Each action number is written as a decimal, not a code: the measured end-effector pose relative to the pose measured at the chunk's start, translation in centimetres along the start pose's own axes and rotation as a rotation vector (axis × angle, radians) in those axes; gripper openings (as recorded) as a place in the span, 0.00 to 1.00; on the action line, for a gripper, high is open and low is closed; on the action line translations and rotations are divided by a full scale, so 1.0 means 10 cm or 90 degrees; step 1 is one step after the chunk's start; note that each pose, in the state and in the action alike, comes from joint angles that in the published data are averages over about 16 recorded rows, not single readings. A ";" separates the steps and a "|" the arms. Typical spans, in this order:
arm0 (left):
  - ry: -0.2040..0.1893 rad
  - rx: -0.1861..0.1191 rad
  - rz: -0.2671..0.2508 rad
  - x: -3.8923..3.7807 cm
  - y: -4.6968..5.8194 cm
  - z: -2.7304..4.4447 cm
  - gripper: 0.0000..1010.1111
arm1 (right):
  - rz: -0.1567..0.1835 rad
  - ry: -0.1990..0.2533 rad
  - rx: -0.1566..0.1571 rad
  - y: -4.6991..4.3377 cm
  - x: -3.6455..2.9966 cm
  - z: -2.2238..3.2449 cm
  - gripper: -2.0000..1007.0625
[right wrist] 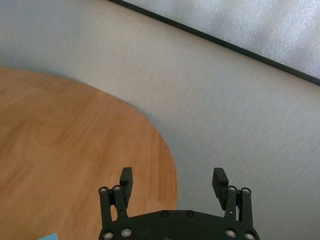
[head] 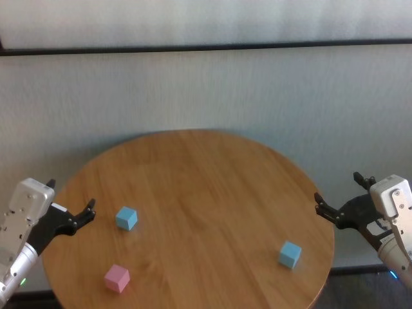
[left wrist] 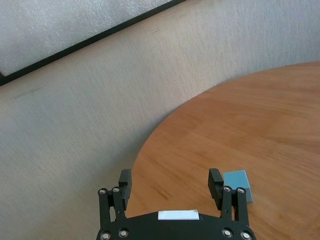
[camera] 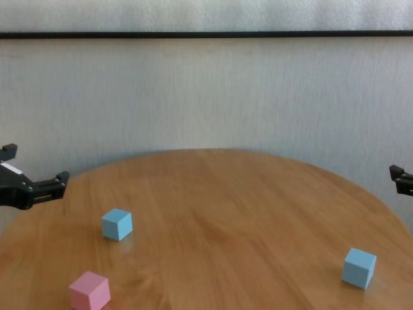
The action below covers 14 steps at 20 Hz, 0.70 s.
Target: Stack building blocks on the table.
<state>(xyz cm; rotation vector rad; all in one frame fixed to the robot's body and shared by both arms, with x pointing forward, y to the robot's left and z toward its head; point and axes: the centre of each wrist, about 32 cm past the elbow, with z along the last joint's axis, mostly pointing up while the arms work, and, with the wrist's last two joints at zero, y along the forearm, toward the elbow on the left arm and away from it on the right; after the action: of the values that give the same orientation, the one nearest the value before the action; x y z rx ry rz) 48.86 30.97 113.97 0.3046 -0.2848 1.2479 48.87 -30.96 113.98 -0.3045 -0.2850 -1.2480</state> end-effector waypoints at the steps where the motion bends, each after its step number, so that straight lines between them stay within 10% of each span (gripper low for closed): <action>1: 0.000 0.000 0.000 0.000 0.00 0.000 0.99 | 0.000 0.000 0.000 0.000 0.000 0.000 1.00; 14: 0.000 0.000 0.000 0.000 0.00 0.000 0.99 | 0.000 0.000 0.000 0.000 0.000 0.000 1.00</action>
<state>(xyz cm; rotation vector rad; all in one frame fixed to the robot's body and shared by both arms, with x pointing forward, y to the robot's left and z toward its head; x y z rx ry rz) 48.86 30.97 113.97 0.3046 -0.2849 1.2479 48.87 -30.96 113.98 -0.3045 -0.2850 -1.2480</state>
